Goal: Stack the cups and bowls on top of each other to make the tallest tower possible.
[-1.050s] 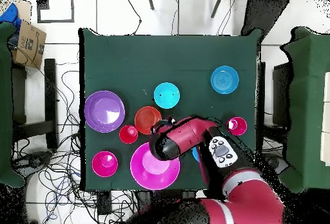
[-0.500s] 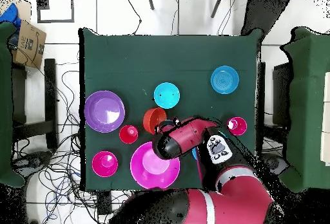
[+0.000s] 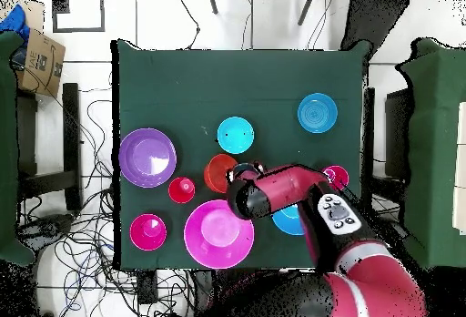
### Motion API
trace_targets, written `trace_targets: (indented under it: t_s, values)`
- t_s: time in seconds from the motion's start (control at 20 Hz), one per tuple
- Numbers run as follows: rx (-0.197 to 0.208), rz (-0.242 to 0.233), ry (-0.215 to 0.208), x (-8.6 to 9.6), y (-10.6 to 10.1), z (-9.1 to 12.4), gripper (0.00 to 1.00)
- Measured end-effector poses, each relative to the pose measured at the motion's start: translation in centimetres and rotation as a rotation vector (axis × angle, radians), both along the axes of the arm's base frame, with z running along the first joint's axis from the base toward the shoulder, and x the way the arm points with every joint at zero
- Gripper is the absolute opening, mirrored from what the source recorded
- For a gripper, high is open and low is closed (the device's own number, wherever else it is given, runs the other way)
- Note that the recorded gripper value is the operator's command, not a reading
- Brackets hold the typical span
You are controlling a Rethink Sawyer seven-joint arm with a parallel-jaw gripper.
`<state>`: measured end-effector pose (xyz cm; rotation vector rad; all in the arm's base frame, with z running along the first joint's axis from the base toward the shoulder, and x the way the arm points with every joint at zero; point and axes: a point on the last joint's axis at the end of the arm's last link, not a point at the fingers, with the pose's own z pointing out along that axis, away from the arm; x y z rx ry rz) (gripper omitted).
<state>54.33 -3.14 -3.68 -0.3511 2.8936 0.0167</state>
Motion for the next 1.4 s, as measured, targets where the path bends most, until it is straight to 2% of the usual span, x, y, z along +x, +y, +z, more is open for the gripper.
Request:
trace_targets:
  t_s: [0.1,0.5,0.6,0.85,1.05,1.4]
  values:
    - [0.019,-0.034,0.014,0.4,-0.5,0.5,1.00]
    - [0.064,-0.077,0.065,1.0,-0.4,2.4,1.00]
    - [0.083,-0.088,0.091,1.1,0.0,3.1,1.00]
    - [0.110,-0.089,0.129,1.2,0.7,3.4,1.00]
    - [0.150,-0.081,0.152,0.9,2.0,2.6,1.00]
    - [0.157,-0.068,0.138,1.5,2.1,1.9,1.00]
